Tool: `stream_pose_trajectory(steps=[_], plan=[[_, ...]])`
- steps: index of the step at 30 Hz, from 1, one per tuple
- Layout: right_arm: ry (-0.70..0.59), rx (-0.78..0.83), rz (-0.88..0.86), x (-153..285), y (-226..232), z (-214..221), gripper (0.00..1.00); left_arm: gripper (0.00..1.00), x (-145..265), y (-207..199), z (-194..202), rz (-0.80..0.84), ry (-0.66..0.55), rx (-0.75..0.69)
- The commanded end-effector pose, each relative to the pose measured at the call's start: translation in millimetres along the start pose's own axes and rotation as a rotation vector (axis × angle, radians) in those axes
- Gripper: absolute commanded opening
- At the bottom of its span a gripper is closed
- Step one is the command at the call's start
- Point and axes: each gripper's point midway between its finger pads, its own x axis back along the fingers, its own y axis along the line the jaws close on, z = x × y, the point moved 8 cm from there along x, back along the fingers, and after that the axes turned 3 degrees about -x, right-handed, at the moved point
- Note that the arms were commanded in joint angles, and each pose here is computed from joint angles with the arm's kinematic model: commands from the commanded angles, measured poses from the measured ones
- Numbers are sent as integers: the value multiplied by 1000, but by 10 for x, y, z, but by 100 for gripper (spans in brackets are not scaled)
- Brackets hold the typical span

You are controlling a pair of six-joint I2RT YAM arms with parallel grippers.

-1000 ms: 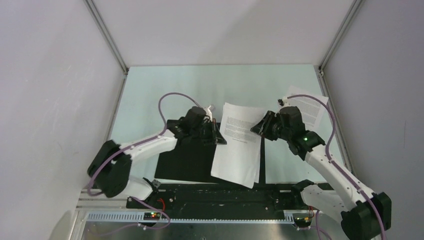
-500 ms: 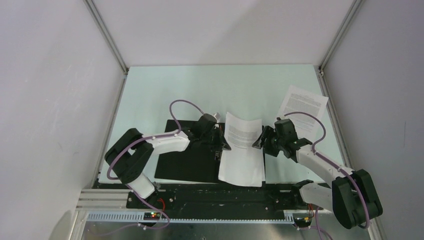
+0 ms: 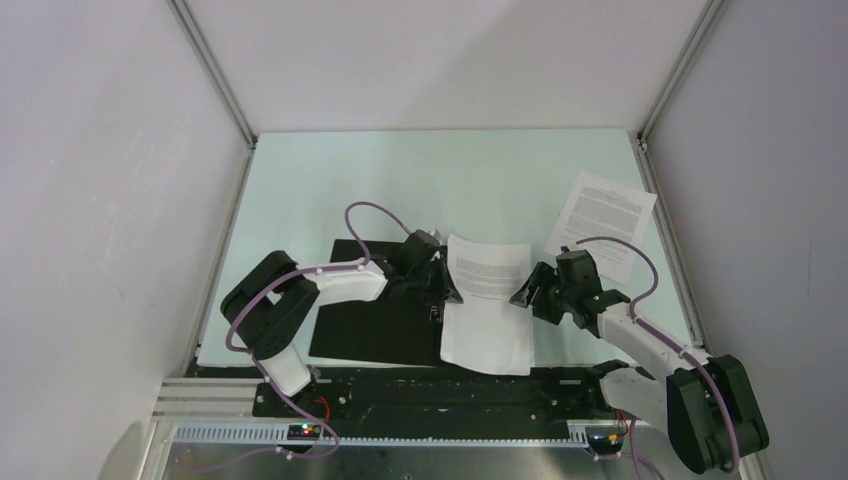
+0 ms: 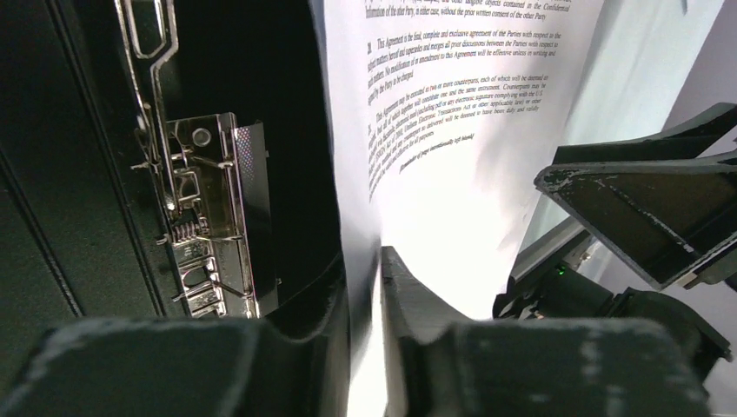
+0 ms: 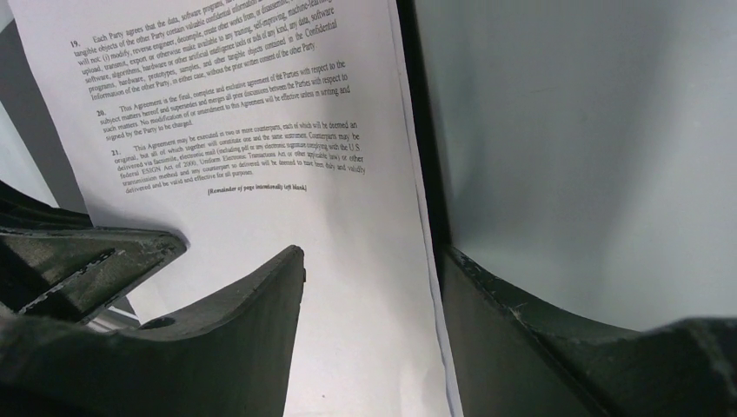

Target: Put the files into the folder

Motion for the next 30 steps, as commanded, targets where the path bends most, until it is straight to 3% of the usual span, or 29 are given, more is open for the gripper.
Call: stream_pose_trajectory(steps=[1, 8, 15, 21, 30], plan=[[-33, -12, 25, 33, -44, -39, 63, 27, 54, -113, -79, -28, -24, -51], [-42, -27, 49, 22, -99, -82, 63, 54, 151, -72, -61, -69, -9, -99], [-56, -38, 70, 19, -130, -126, 63, 66, 279, -52, -35, -97, 12, -177], [-52, -41, 64, -1, -119, -140, 63, 71, 420, -147, -29, -62, 26, -242], [-46, -29, 39, -16, -74, -159, 63, 69, 641, -112, -4, -103, -12, -278]])
